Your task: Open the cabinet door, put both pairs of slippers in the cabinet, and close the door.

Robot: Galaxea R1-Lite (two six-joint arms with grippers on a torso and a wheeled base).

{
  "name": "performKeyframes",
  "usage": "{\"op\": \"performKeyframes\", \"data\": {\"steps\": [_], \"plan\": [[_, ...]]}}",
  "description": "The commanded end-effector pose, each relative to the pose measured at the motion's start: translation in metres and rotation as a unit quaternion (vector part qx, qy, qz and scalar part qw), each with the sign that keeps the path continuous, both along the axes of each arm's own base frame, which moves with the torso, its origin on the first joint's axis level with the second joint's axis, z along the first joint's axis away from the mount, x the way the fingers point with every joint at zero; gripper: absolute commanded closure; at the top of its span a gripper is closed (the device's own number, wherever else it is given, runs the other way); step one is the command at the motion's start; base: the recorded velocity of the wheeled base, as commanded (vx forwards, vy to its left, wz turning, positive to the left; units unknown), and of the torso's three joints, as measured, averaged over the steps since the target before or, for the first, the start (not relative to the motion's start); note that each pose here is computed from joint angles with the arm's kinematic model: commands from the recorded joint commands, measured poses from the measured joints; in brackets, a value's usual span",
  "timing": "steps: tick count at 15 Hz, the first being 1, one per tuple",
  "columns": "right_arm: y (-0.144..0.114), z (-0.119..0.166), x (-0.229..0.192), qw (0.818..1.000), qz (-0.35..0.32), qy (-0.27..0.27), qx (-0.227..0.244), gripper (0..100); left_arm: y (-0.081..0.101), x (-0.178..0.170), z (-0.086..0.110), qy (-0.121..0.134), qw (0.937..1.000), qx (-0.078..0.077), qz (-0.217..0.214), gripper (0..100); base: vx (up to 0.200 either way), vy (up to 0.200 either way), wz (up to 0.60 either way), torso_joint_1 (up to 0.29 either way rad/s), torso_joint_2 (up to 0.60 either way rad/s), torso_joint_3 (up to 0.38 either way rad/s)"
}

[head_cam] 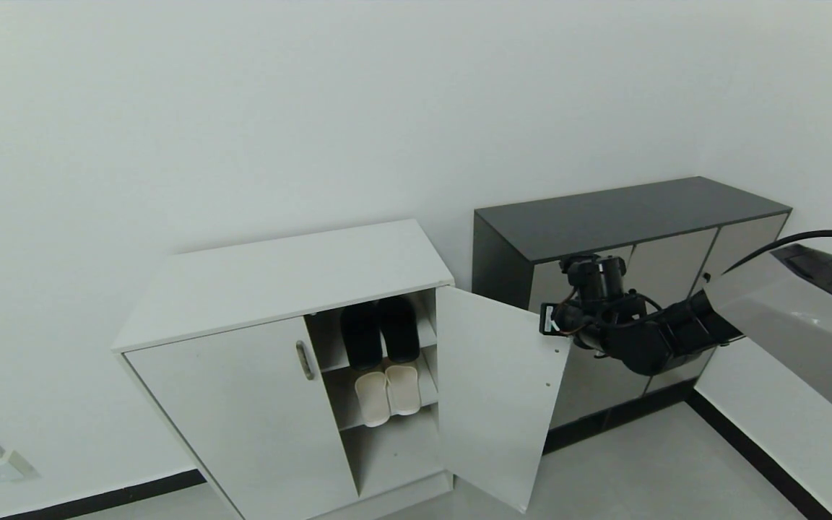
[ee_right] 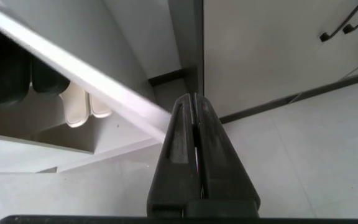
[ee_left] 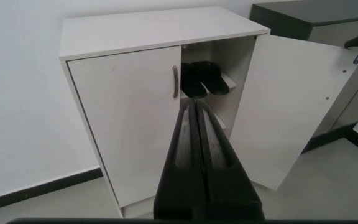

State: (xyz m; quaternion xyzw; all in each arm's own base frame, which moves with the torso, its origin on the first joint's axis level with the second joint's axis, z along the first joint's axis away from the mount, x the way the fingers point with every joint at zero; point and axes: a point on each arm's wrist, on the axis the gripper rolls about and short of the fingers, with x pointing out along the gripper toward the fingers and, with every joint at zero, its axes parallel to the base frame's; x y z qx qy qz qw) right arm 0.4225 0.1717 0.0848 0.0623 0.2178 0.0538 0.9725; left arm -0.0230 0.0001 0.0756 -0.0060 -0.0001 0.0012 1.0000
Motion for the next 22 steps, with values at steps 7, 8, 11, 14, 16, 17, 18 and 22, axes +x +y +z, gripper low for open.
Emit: {"op": "performKeyframes", "data": {"steps": [7,8,11,14,16,17,18,22], "plan": [[0.052,0.018,-0.069,0.997,0.082,0.013,0.002,100,0.0,0.0,0.0,0.001,1.0,0.0,0.0,100,0.0,0.0,0.0,0.0,0.0,0.0],[0.066,0.028,-0.089,0.994,0.104,0.009,0.015,100,0.0,0.0,0.0,0.001,1.0,0.0,0.0,100,0.0,0.0,0.0,0.0,0.0,0.0],[0.072,0.042,-0.103,0.993,0.114,-0.026,0.021,100,0.0,0.0,0.0,0.001,1.0,0.0,0.0,100,0.0,0.0,0.0,0.0,0.0,0.0],[0.062,0.034,-0.105,0.991,0.121,-0.057,-0.002,100,0.0,0.0,0.0,0.001,1.0,0.0,0.0,100,0.0,0.0,0.0,0.0,0.0,0.0],[0.06,0.028,-0.108,0.991,0.124,-0.059,-0.005,100,0.0,0.0,0.0,0.001,1.0,0.0,0.0,100,0.0,0.0,0.0,0.0,0.0,0.0],[0.061,0.027,-0.11,0.99,0.127,-0.062,-0.009,100,0.0,0.0,0.0,0.001,1.0,0.0,0.0,100,0.0,0.0,0.0,0.0,0.0,0.0],[0.063,0.026,-0.113,0.989,0.131,-0.065,-0.008,100,0.0,0.0,0.0,0.001,1.0,0.0,0.0,100,0.0,0.0,0.0,0.0,0.0,0.0],[0.068,0.018,-0.122,0.987,0.148,-0.058,-0.011,100,0.0,0.0,0.0,0.001,1.0,0.0,0.0,100,0.0,0.0,0.45,-0.002,0.0,0.001]]}}
